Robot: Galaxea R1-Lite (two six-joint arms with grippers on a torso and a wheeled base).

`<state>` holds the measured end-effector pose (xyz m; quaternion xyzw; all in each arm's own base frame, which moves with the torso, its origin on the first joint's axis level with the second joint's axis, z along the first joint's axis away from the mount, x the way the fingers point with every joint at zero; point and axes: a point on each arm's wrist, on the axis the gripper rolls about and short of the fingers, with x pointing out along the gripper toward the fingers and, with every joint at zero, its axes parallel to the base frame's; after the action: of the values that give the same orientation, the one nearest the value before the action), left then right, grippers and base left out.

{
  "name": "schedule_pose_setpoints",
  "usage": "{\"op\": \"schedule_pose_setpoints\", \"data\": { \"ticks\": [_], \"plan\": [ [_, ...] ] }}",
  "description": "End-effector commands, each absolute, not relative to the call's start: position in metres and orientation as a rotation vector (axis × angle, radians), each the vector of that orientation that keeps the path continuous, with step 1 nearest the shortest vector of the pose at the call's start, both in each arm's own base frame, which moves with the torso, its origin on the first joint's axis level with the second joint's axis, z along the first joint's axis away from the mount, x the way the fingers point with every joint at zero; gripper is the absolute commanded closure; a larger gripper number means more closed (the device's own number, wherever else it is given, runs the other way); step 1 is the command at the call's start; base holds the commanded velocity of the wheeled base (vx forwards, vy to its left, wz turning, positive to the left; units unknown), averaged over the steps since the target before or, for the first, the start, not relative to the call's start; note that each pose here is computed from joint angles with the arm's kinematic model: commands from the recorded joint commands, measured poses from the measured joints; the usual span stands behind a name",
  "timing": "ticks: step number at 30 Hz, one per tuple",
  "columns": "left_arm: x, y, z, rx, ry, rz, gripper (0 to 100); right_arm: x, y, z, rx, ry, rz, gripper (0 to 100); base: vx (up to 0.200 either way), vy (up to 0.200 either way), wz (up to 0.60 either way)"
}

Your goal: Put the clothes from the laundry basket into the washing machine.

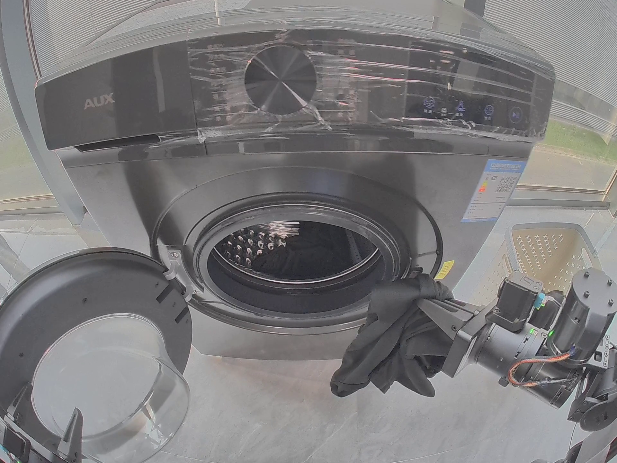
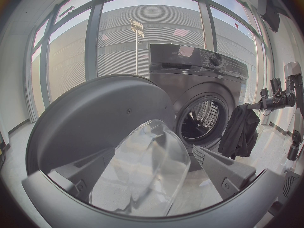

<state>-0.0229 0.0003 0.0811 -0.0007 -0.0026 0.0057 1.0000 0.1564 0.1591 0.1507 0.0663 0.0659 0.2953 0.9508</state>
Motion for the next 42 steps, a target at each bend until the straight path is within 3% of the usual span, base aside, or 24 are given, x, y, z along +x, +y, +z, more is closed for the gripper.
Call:
{"op": "schedule_pose_setpoints", "data": {
  "ticks": [1,6,28,30,31,36,39,42],
  "plan": [
    [-0.023,0.000,0.076,-0.002,-0.006,0.015,0,0.157,0.161,0.148,0.128,0.144,0.603,100,-0.200,0.000,0.00],
    [-0.023,0.000,0.076,-0.002,-0.006,0.015,0,0.157,0.162,0.147,0.127,0.147,0.605,100,-0.200,0.000,0.00],
    [-0.023,0.000,0.078,0.014,-0.021,0.009,0,0.161,0.173,0.150,0.150,0.138,0.626,100,0.000,0.000,0.00],
    [-0.035,-0.002,0.123,-0.032,-0.207,-0.085,0,0.160,0.176,0.153,0.170,0.133,0.637,100,0.000,0.000,0.00],
    [-0.040,-0.003,0.141,-0.038,-0.244,-0.162,0,0.160,0.177,0.154,0.180,0.131,0.642,100,0.000,0.000,0.00],
    [-0.013,-0.011,0.154,-0.053,-0.005,-0.531,0,0.165,0.190,0.159,0.240,0.126,0.658,100,0.000,0.000,0.00],
    [0.015,-0.014,0.159,-0.055,0.134,-0.670,0,0.167,0.193,0.160,0.260,0.108,0.664,100,0.000,0.000,0.00],
    [0.044,-0.016,0.165,-0.057,0.184,-0.750,0,0.172,0.197,0.159,0.264,0.101,0.662,100,0.000,0.000,0.00]
  ]
}}
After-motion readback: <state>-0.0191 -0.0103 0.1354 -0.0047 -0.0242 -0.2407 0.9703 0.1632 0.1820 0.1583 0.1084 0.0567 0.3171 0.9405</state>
